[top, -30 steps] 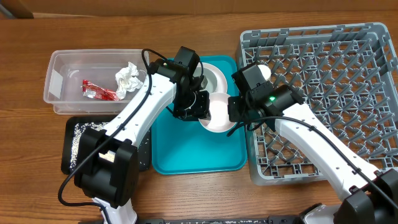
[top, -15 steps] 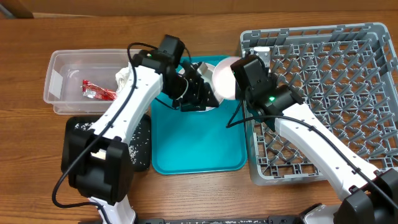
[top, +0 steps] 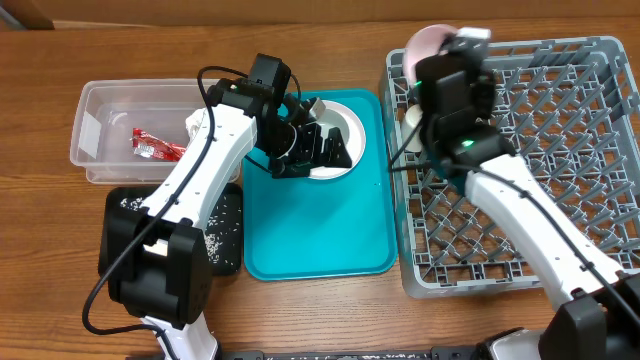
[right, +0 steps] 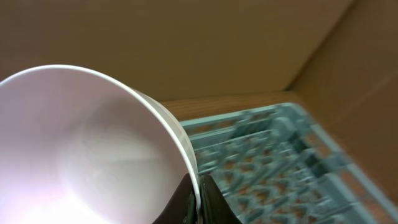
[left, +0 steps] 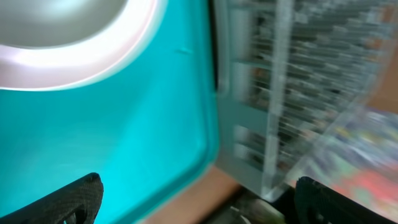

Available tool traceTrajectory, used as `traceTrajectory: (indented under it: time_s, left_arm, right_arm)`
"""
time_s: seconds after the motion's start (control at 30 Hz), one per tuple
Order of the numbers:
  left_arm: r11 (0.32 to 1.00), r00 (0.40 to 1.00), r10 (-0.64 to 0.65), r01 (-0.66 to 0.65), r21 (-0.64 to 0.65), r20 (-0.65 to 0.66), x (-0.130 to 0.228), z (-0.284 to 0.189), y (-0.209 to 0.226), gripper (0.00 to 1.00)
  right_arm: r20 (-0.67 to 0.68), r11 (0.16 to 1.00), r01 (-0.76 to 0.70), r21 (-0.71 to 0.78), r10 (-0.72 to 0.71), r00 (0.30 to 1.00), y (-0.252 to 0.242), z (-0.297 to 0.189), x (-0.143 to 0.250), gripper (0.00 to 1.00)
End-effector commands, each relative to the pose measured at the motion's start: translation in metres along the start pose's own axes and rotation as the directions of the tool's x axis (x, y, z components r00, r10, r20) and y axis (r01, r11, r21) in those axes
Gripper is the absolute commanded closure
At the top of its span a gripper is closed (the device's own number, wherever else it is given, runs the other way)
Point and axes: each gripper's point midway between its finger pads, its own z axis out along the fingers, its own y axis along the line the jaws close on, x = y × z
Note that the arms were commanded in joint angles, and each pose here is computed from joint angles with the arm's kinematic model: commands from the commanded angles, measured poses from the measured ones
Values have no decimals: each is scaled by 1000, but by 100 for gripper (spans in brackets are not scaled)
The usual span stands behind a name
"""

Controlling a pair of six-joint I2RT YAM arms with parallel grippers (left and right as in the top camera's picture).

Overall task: Sort waste into correct bins and load items into the dishwasher
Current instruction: 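Carry the pink bowl with the right gripper over the rack, then lower the pink bowl upside down into the rack with the right gripper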

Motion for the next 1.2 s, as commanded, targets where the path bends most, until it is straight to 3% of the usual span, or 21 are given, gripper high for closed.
traceTrajectory:
  time_s: [0.0,0.13,0.2,0.33,0.5,0.73,1.17]
  left_arm:
    - [967,995,46,-23,-253,86,-16,-12,36,0]
    - [905,990,62,-1,-425,129,-24,-24,65,0]
    - [882,988,68,6,-471,140,-27,-28,73,0]
    - [872,987,70,10,-489,145,-27,-30,76,0]
    - [872,987,70,10,-489,145,-27,-30,76,0]
    - [872,987,71,9,-489,144,-27,-29,76,0]
    - [872,987,70,10,-490,145,-27,-30,76,0]
  right_arm:
    - [-6,995,50,82,-49,999,-38,23,-5,96]
    - [-26,999,32,-5,-32,999,-62,55,-4,96]
    - [-28,1000,-6,26,7,1000,-89,68,-4,96]
    - [-19,988,-43,151,46,999,-150,91,-2,96]
    - [-94,969,65,240,-44,995,-194,119,23,96]
    - [-237,903,297,311,-229,944,-200,156,66,96]
    - [-311,880,456,131,-400,862,-129,153,93,96]
